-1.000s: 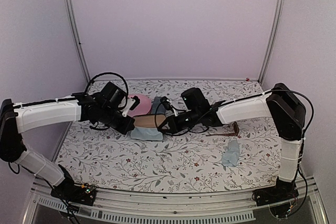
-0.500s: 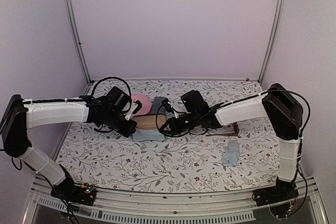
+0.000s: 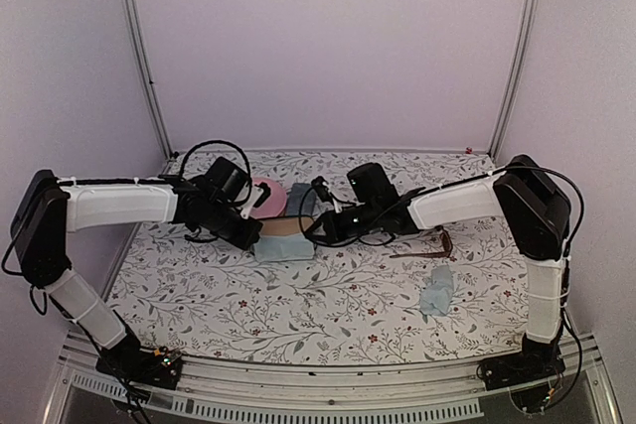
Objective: Organize the sunglasses
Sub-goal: Place the folded cleaning cloth in the sunglasses case.
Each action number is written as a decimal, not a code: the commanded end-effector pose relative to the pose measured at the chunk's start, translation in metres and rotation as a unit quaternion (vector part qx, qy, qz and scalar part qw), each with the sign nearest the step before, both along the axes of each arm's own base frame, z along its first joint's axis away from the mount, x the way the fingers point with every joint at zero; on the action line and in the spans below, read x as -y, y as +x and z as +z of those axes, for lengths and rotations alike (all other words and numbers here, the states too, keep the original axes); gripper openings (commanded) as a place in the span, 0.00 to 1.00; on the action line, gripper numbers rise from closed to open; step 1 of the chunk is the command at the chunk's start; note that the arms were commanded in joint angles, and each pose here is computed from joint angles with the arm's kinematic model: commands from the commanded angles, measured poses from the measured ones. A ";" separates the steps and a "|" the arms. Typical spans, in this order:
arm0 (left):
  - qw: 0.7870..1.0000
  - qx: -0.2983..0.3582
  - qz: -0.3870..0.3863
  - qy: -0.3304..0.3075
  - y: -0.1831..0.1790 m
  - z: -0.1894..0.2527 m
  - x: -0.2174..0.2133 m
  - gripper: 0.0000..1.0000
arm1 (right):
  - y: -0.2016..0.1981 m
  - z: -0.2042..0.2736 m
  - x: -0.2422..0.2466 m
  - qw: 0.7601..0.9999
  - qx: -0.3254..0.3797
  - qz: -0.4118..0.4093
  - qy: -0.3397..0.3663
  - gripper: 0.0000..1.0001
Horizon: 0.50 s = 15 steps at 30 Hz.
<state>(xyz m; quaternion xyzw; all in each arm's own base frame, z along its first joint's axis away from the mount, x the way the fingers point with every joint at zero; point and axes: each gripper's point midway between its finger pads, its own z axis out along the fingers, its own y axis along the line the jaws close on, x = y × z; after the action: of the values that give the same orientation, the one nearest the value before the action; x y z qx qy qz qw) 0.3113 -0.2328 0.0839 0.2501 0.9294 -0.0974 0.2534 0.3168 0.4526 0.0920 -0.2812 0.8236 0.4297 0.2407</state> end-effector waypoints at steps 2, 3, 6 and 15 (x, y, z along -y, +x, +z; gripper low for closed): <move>1.000 0.016 0.001 -0.006 0.018 0.006 0.001 0.00 | 0.013 -0.002 -0.005 1.000 0.008 0.000 0.004 0.00; 1.000 0.017 0.002 -0.006 0.020 0.007 0.001 0.00 | 0.014 -0.002 -0.006 1.000 0.008 0.000 0.004 0.00; 1.000 0.019 0.007 -0.006 0.025 0.007 -0.002 0.00 | 0.017 -0.004 -0.006 1.000 0.010 -0.002 0.001 0.00; 1.000 0.017 0.008 -0.003 0.040 0.001 -0.003 0.00 | 0.026 -0.009 -0.007 1.000 0.010 -0.006 -0.004 0.00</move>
<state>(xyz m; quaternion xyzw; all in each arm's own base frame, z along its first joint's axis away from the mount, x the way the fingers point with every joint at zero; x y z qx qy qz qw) 0.3376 -0.2285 0.0851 0.2419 0.9292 -0.0908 0.2642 0.3333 0.4578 0.0903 -0.2801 0.8225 0.4278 0.2492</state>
